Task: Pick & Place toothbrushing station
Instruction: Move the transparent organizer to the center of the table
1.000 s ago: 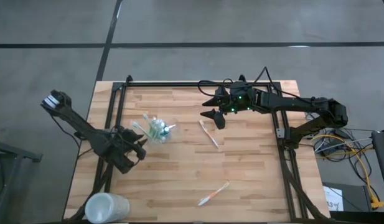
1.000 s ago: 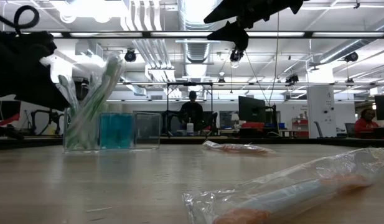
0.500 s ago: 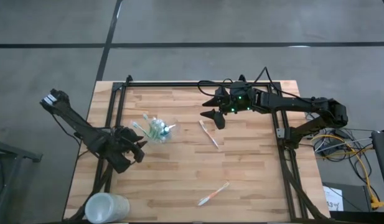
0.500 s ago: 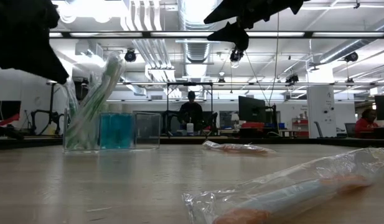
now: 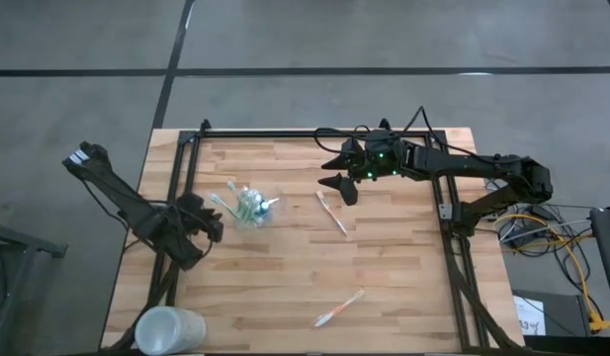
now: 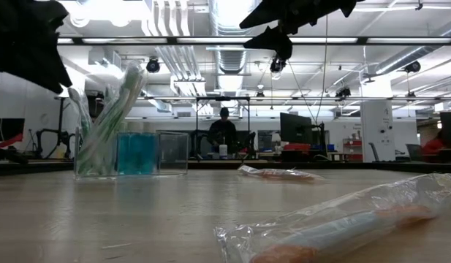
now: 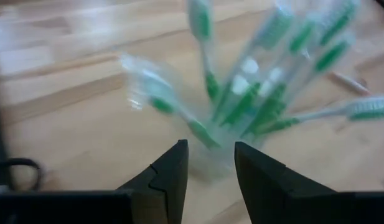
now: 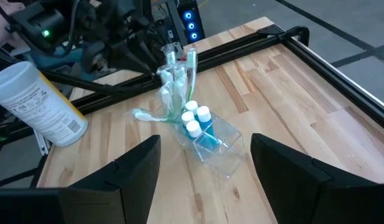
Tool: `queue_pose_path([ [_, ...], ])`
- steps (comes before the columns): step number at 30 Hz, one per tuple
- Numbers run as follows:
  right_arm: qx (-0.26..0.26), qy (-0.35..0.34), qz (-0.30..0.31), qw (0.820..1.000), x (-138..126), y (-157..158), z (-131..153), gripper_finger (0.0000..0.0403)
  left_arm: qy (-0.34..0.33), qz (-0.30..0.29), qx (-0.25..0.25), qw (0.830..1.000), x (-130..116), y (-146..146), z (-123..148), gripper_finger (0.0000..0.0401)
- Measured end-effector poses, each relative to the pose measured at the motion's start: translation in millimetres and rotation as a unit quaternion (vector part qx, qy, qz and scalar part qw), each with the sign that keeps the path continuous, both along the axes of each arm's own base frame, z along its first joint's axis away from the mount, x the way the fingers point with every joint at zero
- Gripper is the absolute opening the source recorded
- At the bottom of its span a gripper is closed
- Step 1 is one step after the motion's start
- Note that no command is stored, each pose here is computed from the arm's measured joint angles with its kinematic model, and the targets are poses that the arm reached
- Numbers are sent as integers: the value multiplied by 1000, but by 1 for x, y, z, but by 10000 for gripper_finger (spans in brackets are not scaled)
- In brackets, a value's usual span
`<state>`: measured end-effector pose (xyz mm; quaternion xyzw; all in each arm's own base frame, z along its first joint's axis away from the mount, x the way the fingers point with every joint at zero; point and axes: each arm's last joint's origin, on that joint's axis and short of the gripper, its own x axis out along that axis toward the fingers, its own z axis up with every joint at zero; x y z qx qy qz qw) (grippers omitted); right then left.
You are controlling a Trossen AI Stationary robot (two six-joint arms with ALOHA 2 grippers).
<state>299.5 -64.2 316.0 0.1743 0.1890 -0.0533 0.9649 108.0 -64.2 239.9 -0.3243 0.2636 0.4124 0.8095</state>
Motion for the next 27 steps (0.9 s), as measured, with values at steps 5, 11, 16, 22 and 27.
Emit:
queue_pose_path([
  [5,1,3,0,1000,0,0,0,244,70,5,-23,997,-10,5,20,136],
  [11,2,11,0,1000,-1,0,-2,244,67,53,-49,995,-16,9,25,136],
  [16,3,13,0,1000,-1,0,-4,244,0,102,-77,992,-21,14,29,136],
  [22,3,15,0,1000,-1,0,-5,244,-97,80,-23,992,-32,30,41,136],
  [27,5,15,0,1000,-1,0,-5,244,-167,108,-77,977,-52,47,48,136],
])
